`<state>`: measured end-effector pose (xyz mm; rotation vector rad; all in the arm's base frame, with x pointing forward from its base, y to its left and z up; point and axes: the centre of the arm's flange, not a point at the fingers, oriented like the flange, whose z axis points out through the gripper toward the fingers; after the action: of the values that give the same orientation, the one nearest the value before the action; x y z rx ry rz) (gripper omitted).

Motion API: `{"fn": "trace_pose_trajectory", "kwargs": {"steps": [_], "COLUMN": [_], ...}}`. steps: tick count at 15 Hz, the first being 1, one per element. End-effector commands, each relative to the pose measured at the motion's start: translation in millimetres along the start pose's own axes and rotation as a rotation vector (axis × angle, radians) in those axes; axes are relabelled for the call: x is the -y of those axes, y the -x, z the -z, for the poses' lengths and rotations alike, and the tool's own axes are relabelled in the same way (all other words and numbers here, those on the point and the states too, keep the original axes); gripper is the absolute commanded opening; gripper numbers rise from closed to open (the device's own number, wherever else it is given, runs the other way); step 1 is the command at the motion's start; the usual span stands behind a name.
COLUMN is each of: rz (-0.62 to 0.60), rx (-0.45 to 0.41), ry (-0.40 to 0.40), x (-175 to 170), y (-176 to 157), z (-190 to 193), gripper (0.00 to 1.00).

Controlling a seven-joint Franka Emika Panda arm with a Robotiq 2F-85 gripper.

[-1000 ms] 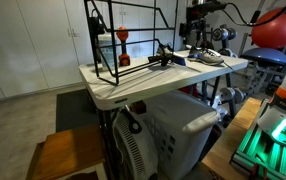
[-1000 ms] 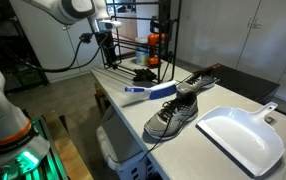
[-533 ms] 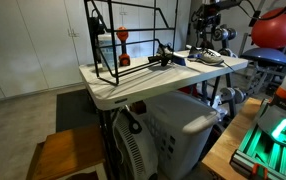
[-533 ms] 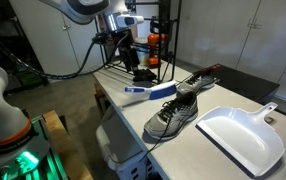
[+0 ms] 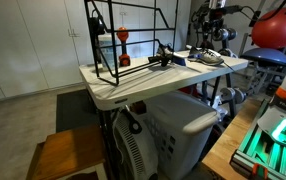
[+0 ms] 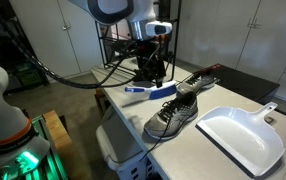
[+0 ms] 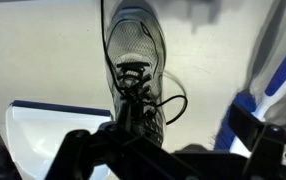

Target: Place the left trainer on the middle shelf of the shoe rack

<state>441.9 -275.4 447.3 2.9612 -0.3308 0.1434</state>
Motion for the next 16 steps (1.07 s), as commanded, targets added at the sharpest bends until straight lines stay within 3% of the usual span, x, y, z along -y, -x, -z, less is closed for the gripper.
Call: {"fn": "trace_pose_trajectory", "kwargs": {"steps": [1,5,10,16], "rz": [-0.001,-0.002,0.035,0.077], "rx": [0.003,0.004,0.036,0.118], "ry": [0.0,0.001,-0.062,-0.111], "x": [0,0,-22,-30], "y": [-4,-8,-50,-79], "z": [-2,-3,-16,-64], "gripper": [1.0,1.0,1.0,1.0]}}
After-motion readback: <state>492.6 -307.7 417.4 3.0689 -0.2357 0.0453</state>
